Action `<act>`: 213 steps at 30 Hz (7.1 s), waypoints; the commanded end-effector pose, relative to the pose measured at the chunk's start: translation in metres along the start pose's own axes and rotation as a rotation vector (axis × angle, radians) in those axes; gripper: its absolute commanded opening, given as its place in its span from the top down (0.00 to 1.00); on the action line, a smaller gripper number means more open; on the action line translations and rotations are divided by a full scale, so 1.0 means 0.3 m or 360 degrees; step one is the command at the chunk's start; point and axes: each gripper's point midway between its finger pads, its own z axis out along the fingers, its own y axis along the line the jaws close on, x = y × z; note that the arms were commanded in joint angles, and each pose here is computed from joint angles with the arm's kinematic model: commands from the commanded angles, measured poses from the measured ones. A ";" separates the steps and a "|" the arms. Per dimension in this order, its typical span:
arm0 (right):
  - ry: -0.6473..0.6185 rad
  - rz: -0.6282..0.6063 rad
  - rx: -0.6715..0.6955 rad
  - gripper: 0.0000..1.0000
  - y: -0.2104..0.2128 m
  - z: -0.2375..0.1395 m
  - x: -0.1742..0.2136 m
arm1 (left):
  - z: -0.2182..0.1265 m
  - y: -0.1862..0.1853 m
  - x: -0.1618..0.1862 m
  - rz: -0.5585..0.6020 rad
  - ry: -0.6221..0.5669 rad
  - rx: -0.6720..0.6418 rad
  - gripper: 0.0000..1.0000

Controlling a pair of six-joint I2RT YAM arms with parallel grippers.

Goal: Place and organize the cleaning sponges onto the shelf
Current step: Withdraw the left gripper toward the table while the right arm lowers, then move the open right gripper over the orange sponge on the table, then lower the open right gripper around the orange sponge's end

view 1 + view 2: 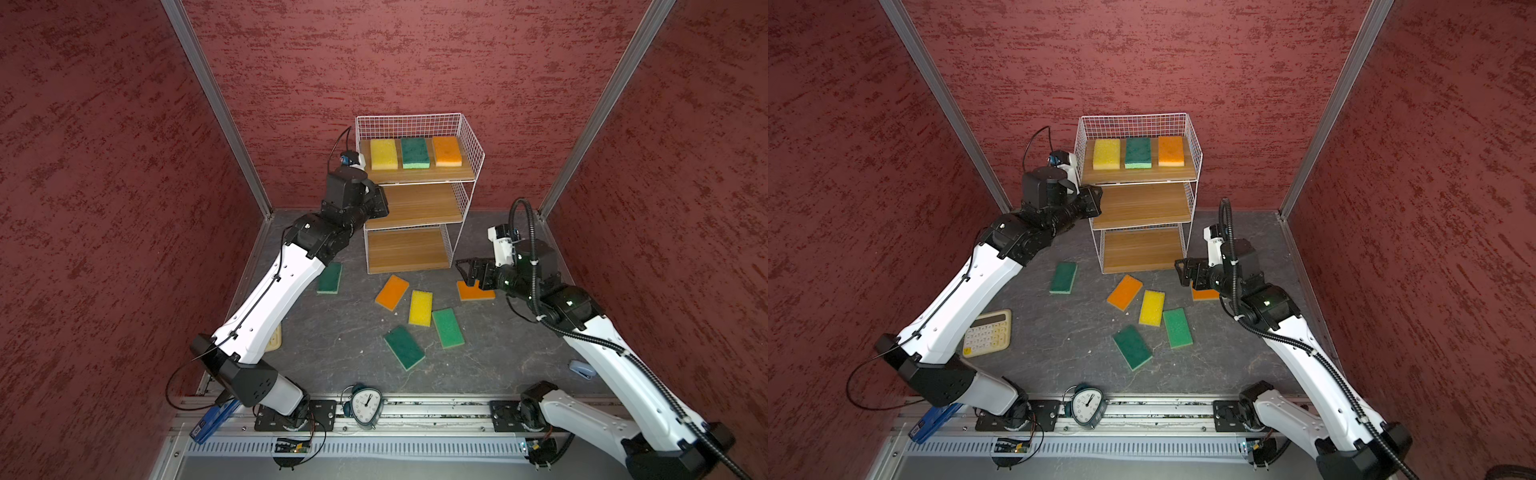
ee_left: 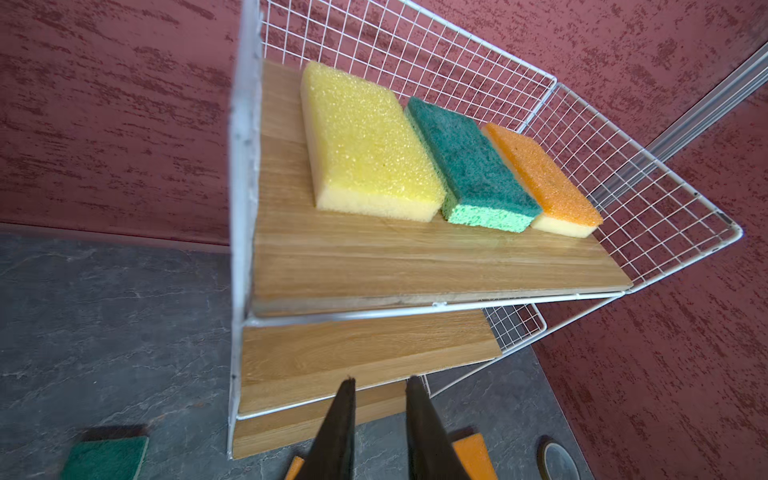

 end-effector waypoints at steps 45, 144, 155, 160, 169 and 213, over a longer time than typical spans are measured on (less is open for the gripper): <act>0.0368 0.0539 0.0469 0.03 -0.242 0.056 0.373 | -0.129 0.419 0.754 0.0094 0.0495 -0.0527 0.68; 0.0578 0.0689 0.0923 0.60 -0.868 0.426 0.415 | -0.268 0.610 0.731 -0.0237 0.0319 -0.0664 0.74; 0.0647 0.0799 0.0858 0.61 -0.757 0.338 0.580 | -0.323 0.626 0.723 -0.0292 0.0252 -0.0663 0.75; 0.0699 0.0754 0.0840 0.61 -0.691 0.316 0.629 | -0.350 0.626 0.716 -0.0314 0.0224 -0.0645 0.75; 0.0554 0.0587 0.0803 0.48 -0.577 0.258 0.555 | -0.369 0.618 0.722 -0.0317 0.0226 -0.0628 0.75; 0.0609 0.0411 0.0892 0.76 -0.581 0.393 0.604 | -0.370 0.594 0.729 -0.0258 0.0246 -0.0679 0.75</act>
